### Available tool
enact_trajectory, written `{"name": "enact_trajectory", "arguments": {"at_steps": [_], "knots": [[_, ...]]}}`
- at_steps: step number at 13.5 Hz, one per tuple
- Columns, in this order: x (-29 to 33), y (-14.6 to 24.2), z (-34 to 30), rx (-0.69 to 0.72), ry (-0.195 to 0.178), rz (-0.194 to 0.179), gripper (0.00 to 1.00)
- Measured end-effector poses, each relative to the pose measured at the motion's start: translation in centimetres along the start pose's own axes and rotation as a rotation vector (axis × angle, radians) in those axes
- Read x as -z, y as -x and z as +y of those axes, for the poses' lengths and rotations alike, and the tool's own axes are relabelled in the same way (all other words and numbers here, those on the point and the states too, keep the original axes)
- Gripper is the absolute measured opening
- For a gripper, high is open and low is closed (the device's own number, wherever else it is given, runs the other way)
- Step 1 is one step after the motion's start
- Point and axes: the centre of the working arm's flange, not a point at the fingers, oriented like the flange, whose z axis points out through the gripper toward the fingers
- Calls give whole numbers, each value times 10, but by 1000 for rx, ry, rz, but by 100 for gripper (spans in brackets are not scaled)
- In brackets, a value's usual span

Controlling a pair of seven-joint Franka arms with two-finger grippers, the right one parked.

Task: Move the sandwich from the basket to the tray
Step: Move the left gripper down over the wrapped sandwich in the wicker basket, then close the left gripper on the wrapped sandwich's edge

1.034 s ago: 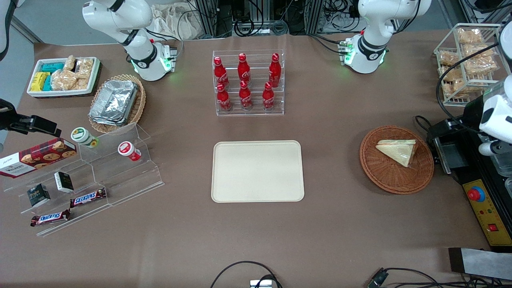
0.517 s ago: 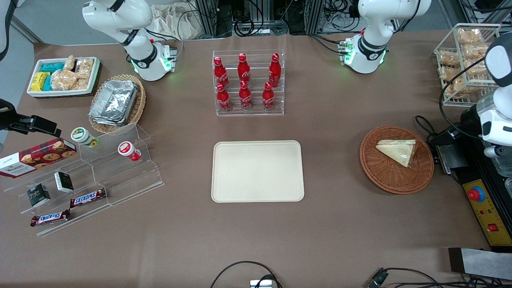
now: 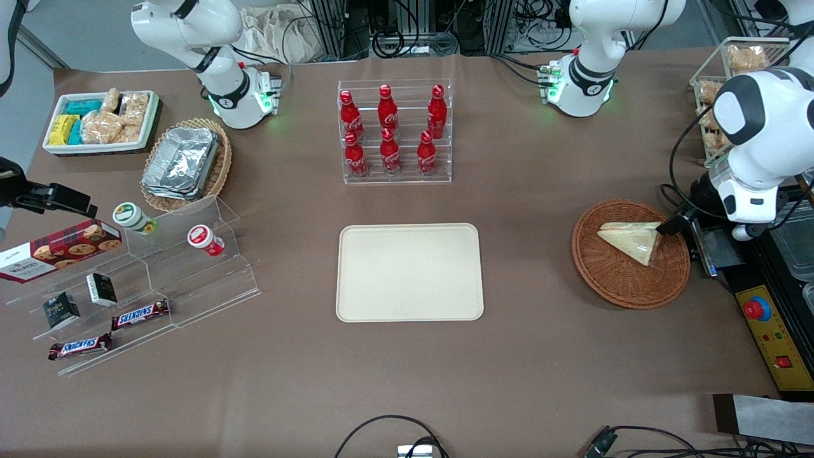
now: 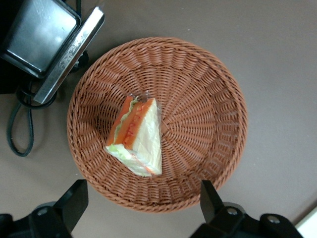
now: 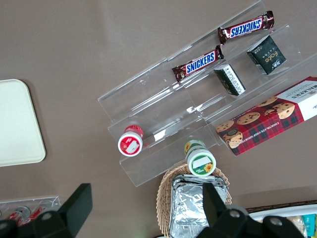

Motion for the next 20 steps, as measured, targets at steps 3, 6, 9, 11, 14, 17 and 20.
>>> {"name": "enact_trajectory", "arguments": {"at_steps": [3,6,9,11,14,17,20], "knots": [[-23,6,-11,36,12,-17,100],[-40,6,-14,56,15,-17,100],[-58,5,-17,77,17,-18,100],[-68,2,-20,86,17,-7,100],[-82,1,-23,94,13,3,100],[-89,0,-24,97,9,2,100],[-98,-1,-25,99,3,4,100]]}}
